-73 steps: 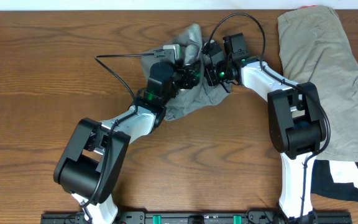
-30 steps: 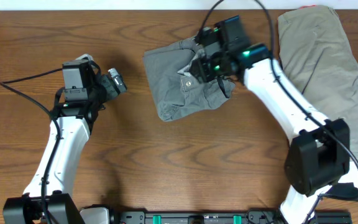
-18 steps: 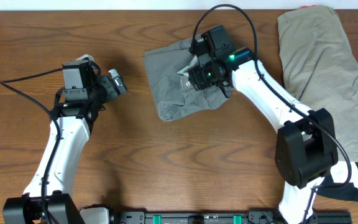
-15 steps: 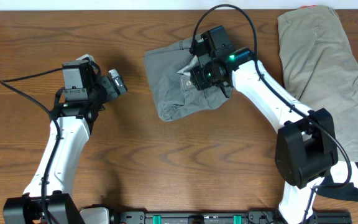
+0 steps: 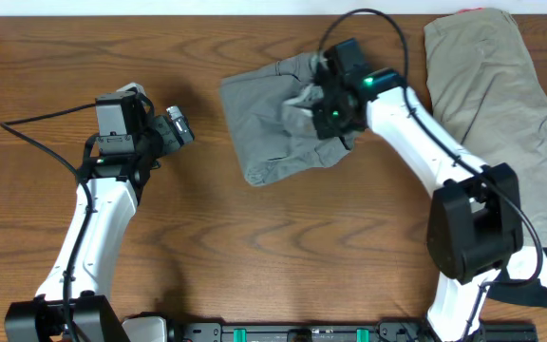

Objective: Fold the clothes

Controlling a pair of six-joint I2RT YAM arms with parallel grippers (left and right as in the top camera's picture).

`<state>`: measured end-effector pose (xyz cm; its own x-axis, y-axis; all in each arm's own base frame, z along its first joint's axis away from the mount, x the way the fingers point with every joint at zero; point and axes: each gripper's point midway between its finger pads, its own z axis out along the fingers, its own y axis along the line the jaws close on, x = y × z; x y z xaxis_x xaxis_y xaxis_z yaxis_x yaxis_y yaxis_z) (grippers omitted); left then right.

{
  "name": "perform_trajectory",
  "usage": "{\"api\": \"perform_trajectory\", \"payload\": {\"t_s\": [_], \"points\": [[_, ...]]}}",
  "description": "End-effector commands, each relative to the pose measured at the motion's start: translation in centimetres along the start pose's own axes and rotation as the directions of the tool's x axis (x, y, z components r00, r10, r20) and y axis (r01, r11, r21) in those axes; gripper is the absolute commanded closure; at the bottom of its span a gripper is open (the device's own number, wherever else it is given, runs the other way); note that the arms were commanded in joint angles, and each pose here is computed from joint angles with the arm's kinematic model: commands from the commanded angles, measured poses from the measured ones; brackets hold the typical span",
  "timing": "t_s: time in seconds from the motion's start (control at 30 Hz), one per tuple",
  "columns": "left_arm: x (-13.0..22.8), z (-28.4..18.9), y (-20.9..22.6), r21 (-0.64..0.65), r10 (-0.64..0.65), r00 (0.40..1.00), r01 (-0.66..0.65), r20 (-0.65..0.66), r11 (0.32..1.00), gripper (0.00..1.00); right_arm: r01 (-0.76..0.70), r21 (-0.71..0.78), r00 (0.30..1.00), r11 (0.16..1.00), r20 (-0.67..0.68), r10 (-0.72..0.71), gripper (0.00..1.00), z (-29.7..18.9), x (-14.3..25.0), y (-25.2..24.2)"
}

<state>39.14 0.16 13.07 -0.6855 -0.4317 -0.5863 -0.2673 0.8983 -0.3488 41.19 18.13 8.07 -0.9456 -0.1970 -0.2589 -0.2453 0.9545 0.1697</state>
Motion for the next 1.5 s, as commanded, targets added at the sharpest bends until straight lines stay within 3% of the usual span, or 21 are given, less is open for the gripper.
{"api": "perform_trajectory", "payload": {"t_s": [0.0, 0.17, 0.2, 0.27, 0.4, 0.6, 0.77, 1.0, 1.1, 1.23, 1.3, 1.47], "points": [[-0.7, -0.6, -0.1, 0.000, 0.017, 1.000, -0.017, 0.023, 1.000, 0.02, -0.129, 0.074, 0.990, 0.989, -0.053, 0.133, 0.99, 0.0, 1.4, -4.4], [-0.7, -0.6, -0.1, 0.000, 0.017, 1.000, -0.017, 0.022, 1.000, 0.02, -0.199, 0.105, 0.967, 0.974, -0.141, 0.213, 0.98, 1.0, 4.6, -7.3], [-0.7, -0.6, -0.1, 0.000, 0.020, 1.000, -0.020, 0.023, 1.000, 0.02, -0.209, 0.106, 0.962, 0.972, -0.157, 0.224, 0.92, 1.2, 5.2, -7.6], [-0.7, -0.6, -0.1, -0.002, 0.038, 0.999, -0.038, 0.024, 0.999, 0.02, -0.222, 0.112, 0.956, 0.969, -0.172, 0.239, 0.69, 1.4, 5.9, -8.1], [-0.7, -0.6, 0.1, -0.008, 0.038, 0.999, -0.038, 0.026, 0.999, 0.02, -0.237, 0.111, 0.956, 0.965, -0.148, 0.252, 0.65, 0.4, 5.2, -8.7], [-0.8, -0.6, 0.1, -0.008, 0.038, 0.999, -0.038, 0.026, 0.999, 0.02, -0.067, 0.036, 0.998, 0.997, -0.011, 0.067, 0.56, -4.7, 0.7, -7.0], [-0.8, -0.6, 0.1, -0.008, 0.038, 0.999, -0.038, 0.026, 0.999, 0.02, 0.128, -0.045, 0.989, 0.991, 0.075, -0.124, 0.54, -6.2, -1.6, -4.3], [-0.8, -0.6, 0.0, -0.007, 0.039, 0.999, -0.038, 0.029, 0.999, 0.02, 0.239, -0.149, 0.970, 0.959, 0.072, -0.231, 0.60, -3.7, -1.6, -1.7], [-0.8, -0.6, 0.0, -0.007, 0.039, 0.999, -0.038, 0.029, 0.999, 0.02, 0.240, -0.170, 0.971, 0.956, 0.041, -0.236, 0.70, -2.4, -1.1, -1.3], [-0.8, -0.6, 0.0, -0.007, 0.039, 0.999, -0.038, 0.029, 0.999, 0.02, 0.225, -0.173, 0.973, 0.959, -0.002, -0.229, 0.92, -1.8, -0.2, -1.6], [-0.8, -0.6, 0.0, -0.007, 0.039, 0.999, -0.038, 0.029, 0.999, 0.02, 0.202, -0.140, 0.978, 0.969, -0.031, -0.208, 0.99, -1.8, 0.2, -2.5], [-0.8, -0.6, 0.0, -0.007, 0.038, 0.999, -0.038, 0.028, 0.999, 0.02, 0.009, -0.003, 0.995, 1.000, -0.099, -0.009, 0.99, -2.1, 1.3, -6.6]]}}
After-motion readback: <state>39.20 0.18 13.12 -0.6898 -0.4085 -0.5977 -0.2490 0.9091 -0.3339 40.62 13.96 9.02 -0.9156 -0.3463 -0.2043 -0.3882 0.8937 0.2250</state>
